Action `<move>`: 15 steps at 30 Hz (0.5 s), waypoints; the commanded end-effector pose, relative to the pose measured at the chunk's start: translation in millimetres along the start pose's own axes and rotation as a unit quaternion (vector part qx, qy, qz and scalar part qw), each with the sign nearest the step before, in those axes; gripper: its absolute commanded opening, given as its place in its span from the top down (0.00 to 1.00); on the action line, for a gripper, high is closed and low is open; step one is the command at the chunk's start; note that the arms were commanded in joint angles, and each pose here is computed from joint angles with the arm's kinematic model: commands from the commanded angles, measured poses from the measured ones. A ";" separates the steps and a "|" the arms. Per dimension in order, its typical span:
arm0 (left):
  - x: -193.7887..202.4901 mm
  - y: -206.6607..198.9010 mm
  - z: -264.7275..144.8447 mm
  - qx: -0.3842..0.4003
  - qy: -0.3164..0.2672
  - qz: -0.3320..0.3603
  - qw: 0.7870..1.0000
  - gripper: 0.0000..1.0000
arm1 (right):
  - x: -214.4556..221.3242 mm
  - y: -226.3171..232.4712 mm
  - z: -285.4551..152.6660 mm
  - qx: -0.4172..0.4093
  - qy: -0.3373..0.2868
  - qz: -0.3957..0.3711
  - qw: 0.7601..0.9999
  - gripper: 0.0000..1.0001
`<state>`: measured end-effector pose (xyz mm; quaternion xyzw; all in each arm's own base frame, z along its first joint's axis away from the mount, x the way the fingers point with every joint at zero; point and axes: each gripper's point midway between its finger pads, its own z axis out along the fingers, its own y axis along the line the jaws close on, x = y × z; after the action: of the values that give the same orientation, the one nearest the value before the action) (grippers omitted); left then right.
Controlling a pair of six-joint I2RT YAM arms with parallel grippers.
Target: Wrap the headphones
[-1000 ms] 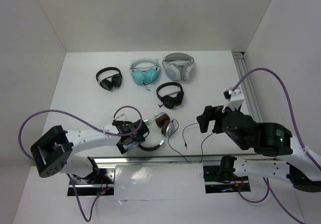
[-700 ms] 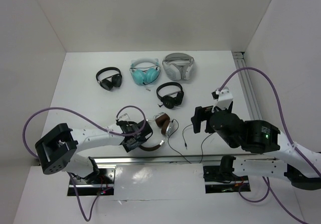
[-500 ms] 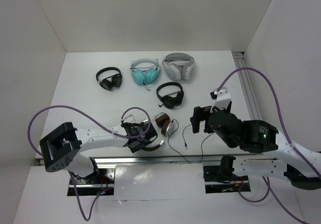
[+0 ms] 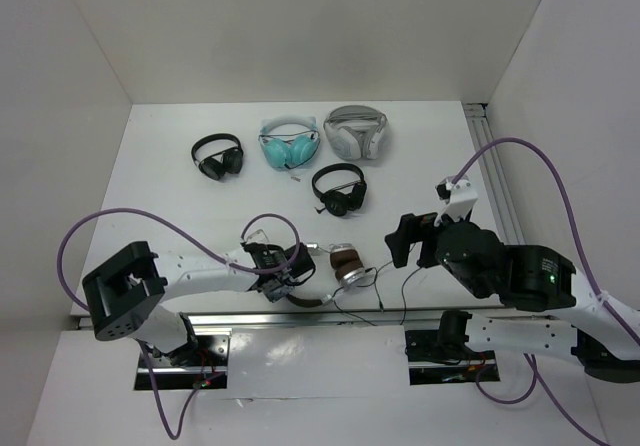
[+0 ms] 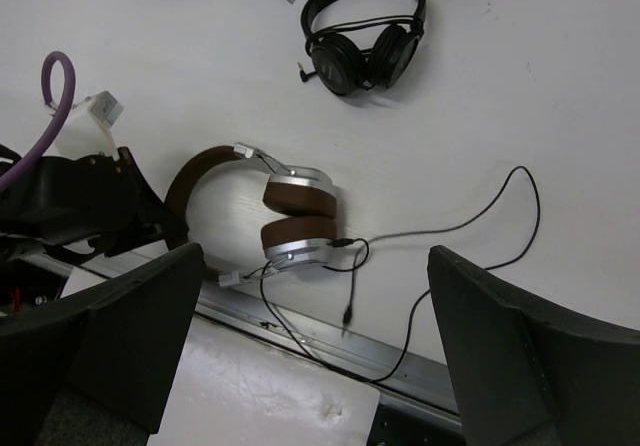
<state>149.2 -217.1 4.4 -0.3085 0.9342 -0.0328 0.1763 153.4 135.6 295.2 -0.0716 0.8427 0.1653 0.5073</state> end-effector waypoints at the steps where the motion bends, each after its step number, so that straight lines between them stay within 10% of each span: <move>1: 3.6 54.5 17.3 -0.093 0.000 0.033 0.995 1.00 | -7.9 12.8 -3.4 -0.035 -0.011 0.008 0.999 0.00; 9: -39.5 67.5 -75.0 -0.117 -0.113 0.089 0.983 1.00 | -39.0 59.4 -38.7 -0.234 -0.099 -0.006 0.967 0.00; 15: -92.9 43.6 -149.4 0.018 -0.173 0.096 0.980 1.00 | -33.9 80.7 -50.8 -0.307 -0.103 -0.041 0.945 0.00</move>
<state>123.9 -162.4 111.3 -0.2341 0.9354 0.0363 0.2624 117.0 165.2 346.5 -0.1808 0.7345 0.3578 0.5476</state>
